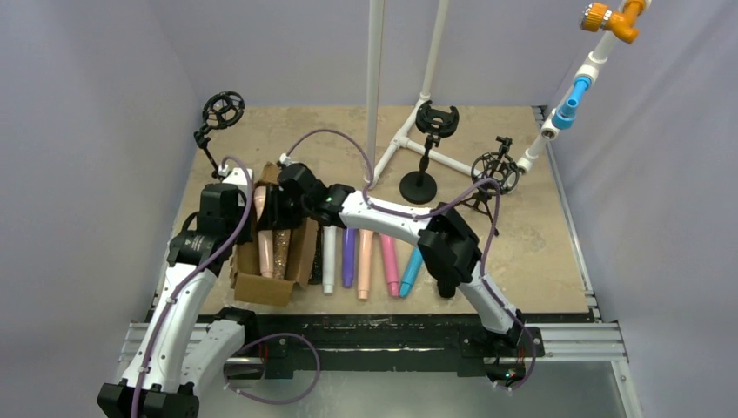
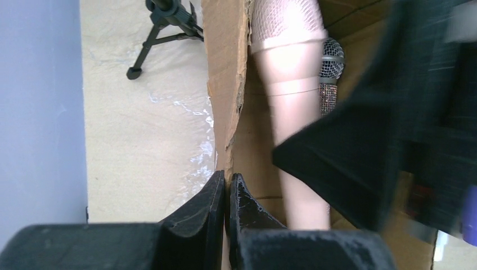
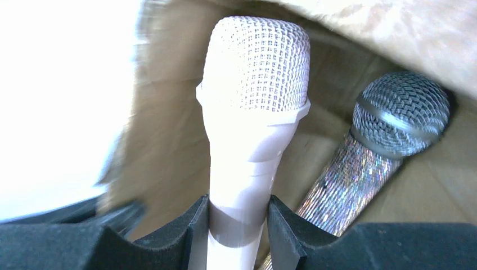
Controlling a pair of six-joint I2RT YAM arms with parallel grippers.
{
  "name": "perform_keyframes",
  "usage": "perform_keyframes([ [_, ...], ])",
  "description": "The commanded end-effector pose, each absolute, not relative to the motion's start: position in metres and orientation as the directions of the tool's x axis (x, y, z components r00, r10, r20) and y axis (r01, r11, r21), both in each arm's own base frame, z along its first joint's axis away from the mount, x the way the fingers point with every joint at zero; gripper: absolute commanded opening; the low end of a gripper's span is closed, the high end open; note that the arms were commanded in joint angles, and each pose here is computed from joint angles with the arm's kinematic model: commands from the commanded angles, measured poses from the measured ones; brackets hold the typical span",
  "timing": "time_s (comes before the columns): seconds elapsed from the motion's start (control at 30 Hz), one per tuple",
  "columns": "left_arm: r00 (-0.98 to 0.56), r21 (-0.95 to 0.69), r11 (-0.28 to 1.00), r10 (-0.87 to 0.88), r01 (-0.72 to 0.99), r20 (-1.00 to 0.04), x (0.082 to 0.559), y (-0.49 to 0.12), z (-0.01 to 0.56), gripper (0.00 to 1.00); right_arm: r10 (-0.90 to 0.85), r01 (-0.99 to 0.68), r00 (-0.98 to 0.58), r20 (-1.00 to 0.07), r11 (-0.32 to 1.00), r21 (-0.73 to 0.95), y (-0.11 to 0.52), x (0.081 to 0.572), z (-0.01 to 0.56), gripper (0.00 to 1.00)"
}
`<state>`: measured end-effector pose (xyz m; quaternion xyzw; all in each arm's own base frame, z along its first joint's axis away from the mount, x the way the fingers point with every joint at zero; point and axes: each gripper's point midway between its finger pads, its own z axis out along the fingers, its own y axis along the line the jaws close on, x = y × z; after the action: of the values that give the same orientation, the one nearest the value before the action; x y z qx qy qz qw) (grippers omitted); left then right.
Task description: Attach the microphones to the stand
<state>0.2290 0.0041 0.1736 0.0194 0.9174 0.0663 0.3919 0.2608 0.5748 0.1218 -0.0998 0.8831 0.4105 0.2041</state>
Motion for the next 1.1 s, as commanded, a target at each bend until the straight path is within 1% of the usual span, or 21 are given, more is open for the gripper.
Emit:
perform_keyframes([
  [0.0,-0.638,0.193,0.979,0.108,-0.066,-0.762,0.244,0.016,0.186,0.00,0.060,-0.474,-0.837,-0.544,0.417,0.775,0.570,0.257,0.248,0.00],
  [0.1,-0.640,0.199,0.977,0.109,-0.070,-0.761,0.244,0.017,0.185,0.00,0.051,-0.487,-0.833,-0.551,0.408,0.773,0.550,0.253,0.264,0.00],
  [0.23,-0.644,0.206,0.976,0.111,-0.074,-0.757,0.244,0.018,0.185,0.00,0.060,-0.465,-0.831,-0.552,0.468,0.751,0.508,0.263,0.260,0.00],
  [0.4,-0.647,0.208,0.976,0.113,-0.071,-0.754,0.243,0.018,0.183,0.00,0.064,-0.392,-0.829,-0.555,0.641,0.660,0.443,0.281,0.215,0.00],
  [0.57,-0.646,0.200,0.977,0.107,-0.072,-0.756,0.243,0.017,0.185,0.00,0.047,-0.311,-0.836,-0.547,0.780,0.543,0.405,0.284,0.167,0.00],
  [0.73,-0.644,0.194,0.979,0.107,-0.066,-0.758,0.242,0.016,0.186,0.00,0.047,-0.244,-0.852,-0.522,0.845,0.475,0.388,0.285,0.130,0.00],
  [0.9,-0.639,0.189,0.980,0.107,-0.061,-0.762,0.241,0.015,0.188,0.00,0.033,-0.216,-0.863,-0.504,0.878,0.427,0.383,0.286,0.105,0.00],
  [0.93,-0.639,0.187,0.981,0.107,-0.060,-0.762,0.240,0.015,0.188,0.00,0.027,-0.213,-0.867,-0.497,0.882,0.420,0.383,0.286,0.100,0.02],
  [1.07,-0.641,0.187,0.981,0.109,-0.054,-0.760,0.240,0.014,0.187,0.00,0.013,-0.193,-0.868,-0.496,0.912,0.362,0.378,0.292,0.089,0.23],
])
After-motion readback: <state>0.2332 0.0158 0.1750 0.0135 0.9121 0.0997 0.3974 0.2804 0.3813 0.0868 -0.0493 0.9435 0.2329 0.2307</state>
